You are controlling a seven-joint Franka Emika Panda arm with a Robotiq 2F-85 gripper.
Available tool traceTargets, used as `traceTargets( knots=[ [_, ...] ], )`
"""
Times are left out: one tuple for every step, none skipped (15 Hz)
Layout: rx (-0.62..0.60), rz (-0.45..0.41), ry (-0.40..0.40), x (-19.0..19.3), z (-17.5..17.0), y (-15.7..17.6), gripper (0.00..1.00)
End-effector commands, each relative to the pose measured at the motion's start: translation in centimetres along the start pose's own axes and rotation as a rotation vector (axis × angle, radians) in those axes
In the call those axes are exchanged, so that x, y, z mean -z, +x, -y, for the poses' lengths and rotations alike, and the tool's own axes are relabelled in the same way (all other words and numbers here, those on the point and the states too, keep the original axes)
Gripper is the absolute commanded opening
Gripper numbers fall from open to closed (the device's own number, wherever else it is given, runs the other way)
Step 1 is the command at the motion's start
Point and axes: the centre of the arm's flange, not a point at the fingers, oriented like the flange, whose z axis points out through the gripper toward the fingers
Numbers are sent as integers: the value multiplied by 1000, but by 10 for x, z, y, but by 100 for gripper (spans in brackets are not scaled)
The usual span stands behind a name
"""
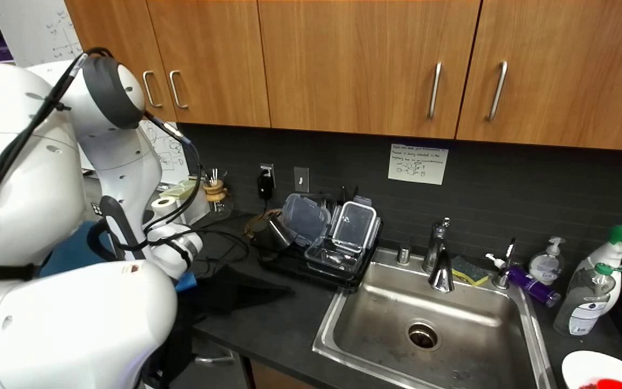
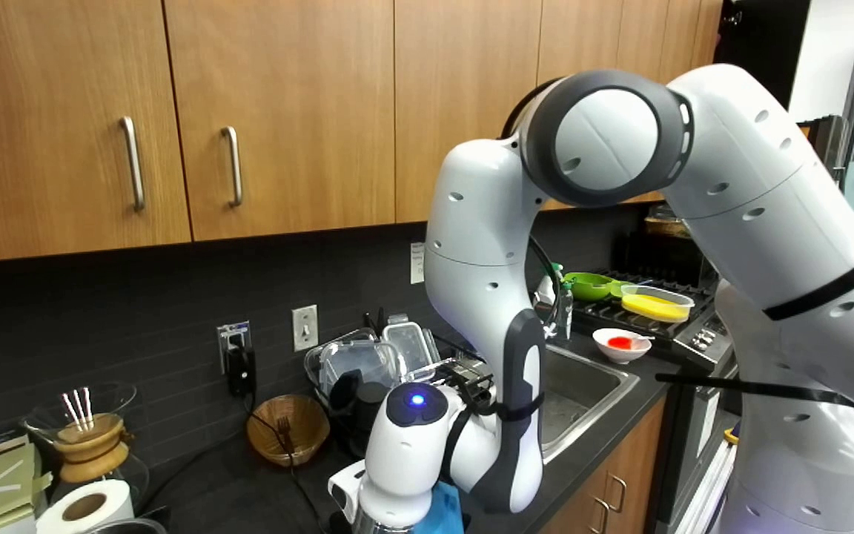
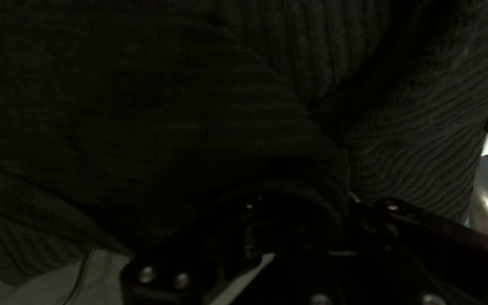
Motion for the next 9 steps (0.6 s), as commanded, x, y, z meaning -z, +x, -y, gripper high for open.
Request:
traceTargets(
  knots=[
    [21,61,-30,-18,0,-31,2],
    [20,60,-34,-18,1,-32,2],
    [23,58,-44,-17,4,-34,2],
    [28,53,-51,-16,5,-35,2],
    [29,54,-60,-15,6,-38,2],
    [30,51,-65,-16,5,-40,2],
    [24,52,-67,-16,5,-44,2],
    [19,51,-71,-17,4,-47,2],
    [10,48,-73,-17,3,-51,2]
  ],
)
